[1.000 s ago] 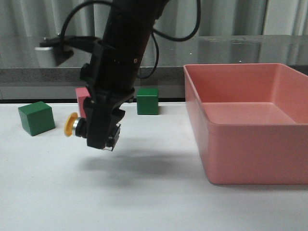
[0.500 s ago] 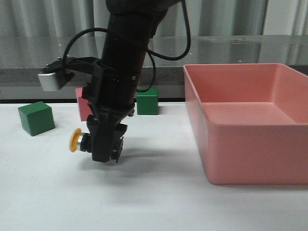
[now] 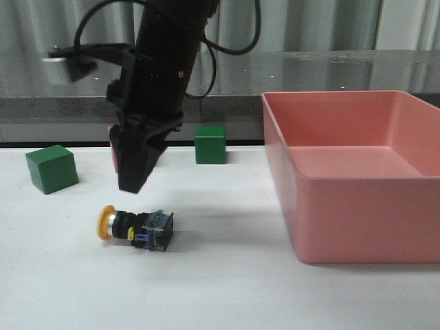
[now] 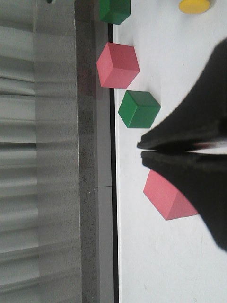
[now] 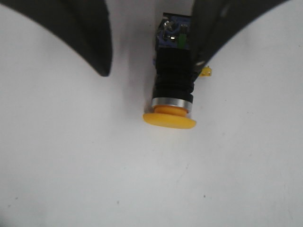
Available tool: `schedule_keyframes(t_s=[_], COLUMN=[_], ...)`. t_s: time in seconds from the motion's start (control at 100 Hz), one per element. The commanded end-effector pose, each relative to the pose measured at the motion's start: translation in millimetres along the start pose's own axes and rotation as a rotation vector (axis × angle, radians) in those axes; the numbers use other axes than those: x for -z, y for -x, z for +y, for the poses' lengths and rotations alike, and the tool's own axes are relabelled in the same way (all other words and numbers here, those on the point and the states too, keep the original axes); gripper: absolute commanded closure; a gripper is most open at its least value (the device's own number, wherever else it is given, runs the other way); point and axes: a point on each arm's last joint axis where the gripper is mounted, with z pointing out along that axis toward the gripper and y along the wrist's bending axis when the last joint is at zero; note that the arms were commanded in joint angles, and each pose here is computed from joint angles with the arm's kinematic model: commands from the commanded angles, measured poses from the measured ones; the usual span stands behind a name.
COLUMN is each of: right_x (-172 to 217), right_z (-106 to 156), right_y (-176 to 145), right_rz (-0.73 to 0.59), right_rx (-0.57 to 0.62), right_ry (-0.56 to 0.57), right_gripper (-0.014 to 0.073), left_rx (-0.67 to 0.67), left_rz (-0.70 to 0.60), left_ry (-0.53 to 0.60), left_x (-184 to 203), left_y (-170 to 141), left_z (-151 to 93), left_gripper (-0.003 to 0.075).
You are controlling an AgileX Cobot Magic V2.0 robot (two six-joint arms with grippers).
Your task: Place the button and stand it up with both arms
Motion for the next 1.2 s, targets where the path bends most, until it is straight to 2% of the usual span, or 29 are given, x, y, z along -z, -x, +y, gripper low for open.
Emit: schedule_keyframes(t_s=[0.0,0.06,0.08,0.23,0.38,0.54,0.67,0.86,1.0,1.08,1.19], right_x=[63,78,85,128,186,238,260,267,262,255,245], right_z=[-6,-10,-12,-29,-51,-57,-51,-18,29,65,107], right_y=[11,8,6,-14,-47,-81,-111,-163,-203,-225,-247], right_rz=[-0.084,-0.084,-0.088,-0.144,-0.254,-0.328,-0.344,-0.390,-0.437,-0.458,-0.486], right_rx=[-0.036,-0.078,-0.095,-0.285,-0.466,-0.578,-0.640,-0.737,-0.810,-0.859,-0.876], right_ry=[-0.081,-0.083,-0.088,-0.162,-0.305,-0.424,-0.493,-0.627,-0.745,-0.799,-0.872], right_gripper=[0.0484,0.0683,0.0724,0.0708,0.0708,0.0708,0.0708,0.0708,0.0708,0.0708,0.0708], left_rx=[0.015,0.015,0.015,0.015,0.015,0.015,0.015,0.015,0.015,0.015,0.015], left_rz=[-0.069,-0.069,-0.069,-0.069,-0.069,-0.069,-0.069,-0.069,-0.069,-0.069,-0.069], left_ry=[-0.001,-0.001,-0.001,-0.001,-0.001,-0.001,-0.001,-0.001,-0.001,-0.001,-0.001], left_x=[0,0,0,0,0,0,0,0,0,0,0], left_y=[-6,-6,-6,-6,-6,-6,-6,-6,-6,-6,-6], left_z=[-1,-1,-1,-1,-1,-1,-1,-1,-1,-1,-1], left_gripper=[0.0739,0.0740,0.0739,0.0739,0.0739,0.0739,0.0739,0.0739,0.0739,0.0739,0.0739])
